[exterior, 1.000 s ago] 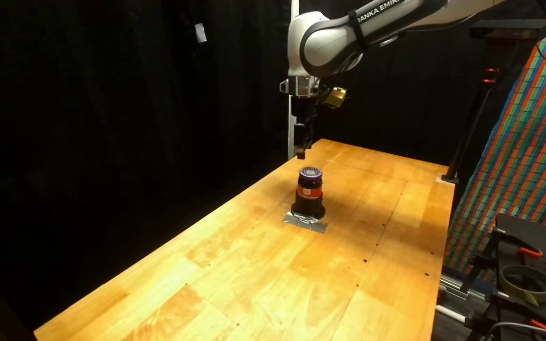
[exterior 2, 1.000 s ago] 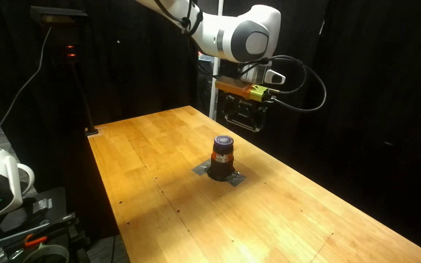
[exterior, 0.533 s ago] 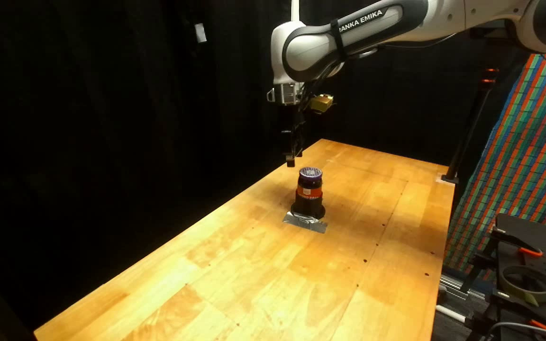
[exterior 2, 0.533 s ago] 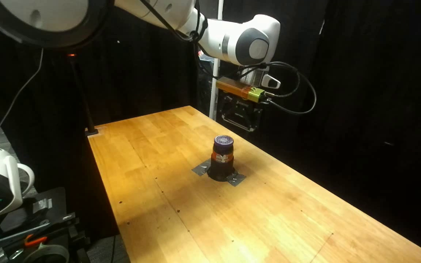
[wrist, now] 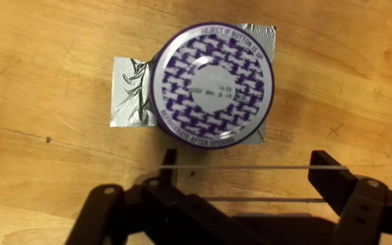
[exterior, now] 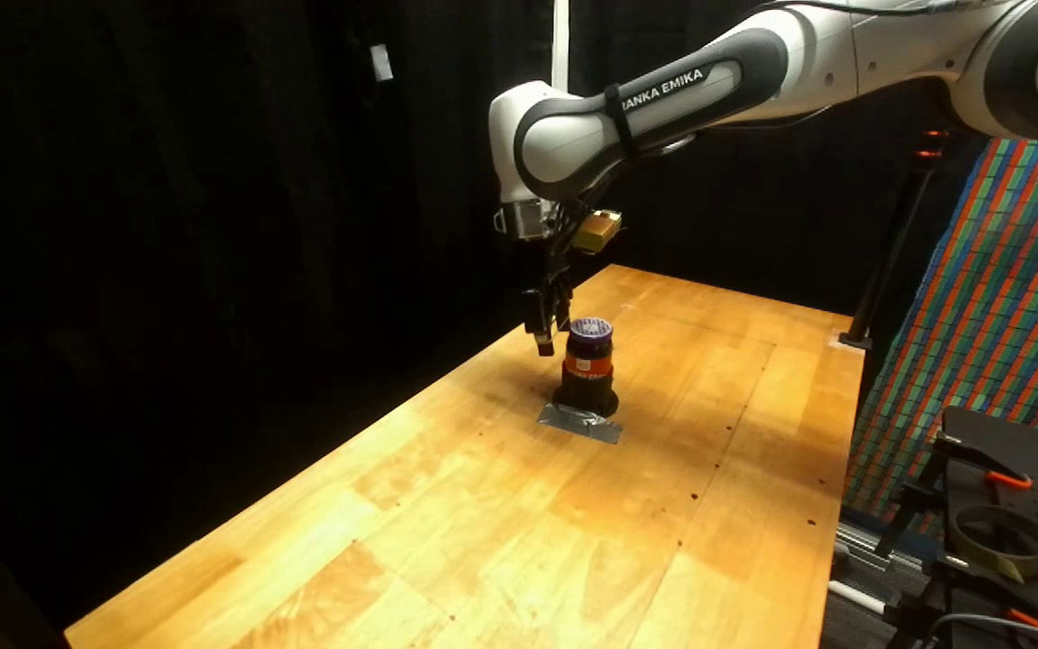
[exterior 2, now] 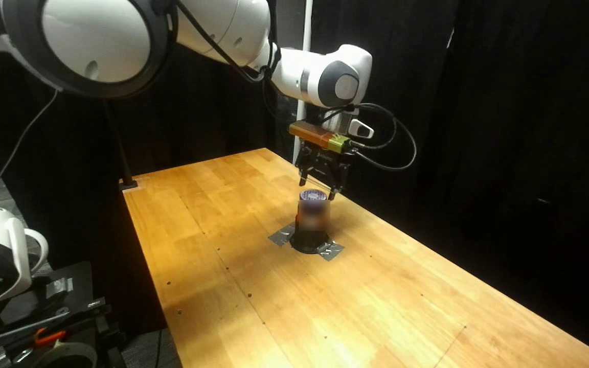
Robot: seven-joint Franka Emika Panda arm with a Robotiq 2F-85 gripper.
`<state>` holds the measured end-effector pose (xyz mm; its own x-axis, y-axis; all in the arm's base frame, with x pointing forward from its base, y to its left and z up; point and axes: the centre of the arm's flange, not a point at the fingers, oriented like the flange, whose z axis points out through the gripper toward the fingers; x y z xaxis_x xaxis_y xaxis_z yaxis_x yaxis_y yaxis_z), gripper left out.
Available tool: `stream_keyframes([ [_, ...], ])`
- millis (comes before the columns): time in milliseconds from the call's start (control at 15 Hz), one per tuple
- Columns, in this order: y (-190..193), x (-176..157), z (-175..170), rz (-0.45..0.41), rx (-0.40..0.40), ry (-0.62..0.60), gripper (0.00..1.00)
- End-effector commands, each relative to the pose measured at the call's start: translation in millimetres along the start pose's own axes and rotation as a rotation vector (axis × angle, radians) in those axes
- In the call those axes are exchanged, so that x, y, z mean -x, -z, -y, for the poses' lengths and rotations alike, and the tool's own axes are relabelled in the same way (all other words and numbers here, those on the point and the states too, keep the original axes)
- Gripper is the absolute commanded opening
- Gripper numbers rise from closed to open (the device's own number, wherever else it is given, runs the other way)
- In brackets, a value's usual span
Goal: Put a rubber band around the cup
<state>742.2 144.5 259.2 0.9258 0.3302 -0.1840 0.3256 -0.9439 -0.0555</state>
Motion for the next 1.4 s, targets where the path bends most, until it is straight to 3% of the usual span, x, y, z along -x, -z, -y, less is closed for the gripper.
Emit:
stream_keyframes([
  [0, 3, -12, 0, 0.051, 0.085, -0.023, 1.0],
  [333, 3, -4, 1, 0.095, 0.14, -0.024, 1.0],
  [800, -10, 17, 8, 0.214, 0.137, 0.013, 1.0],
  [1333, -26, 55, 1, 0.186, 0.122, 0.037, 1.0],
])
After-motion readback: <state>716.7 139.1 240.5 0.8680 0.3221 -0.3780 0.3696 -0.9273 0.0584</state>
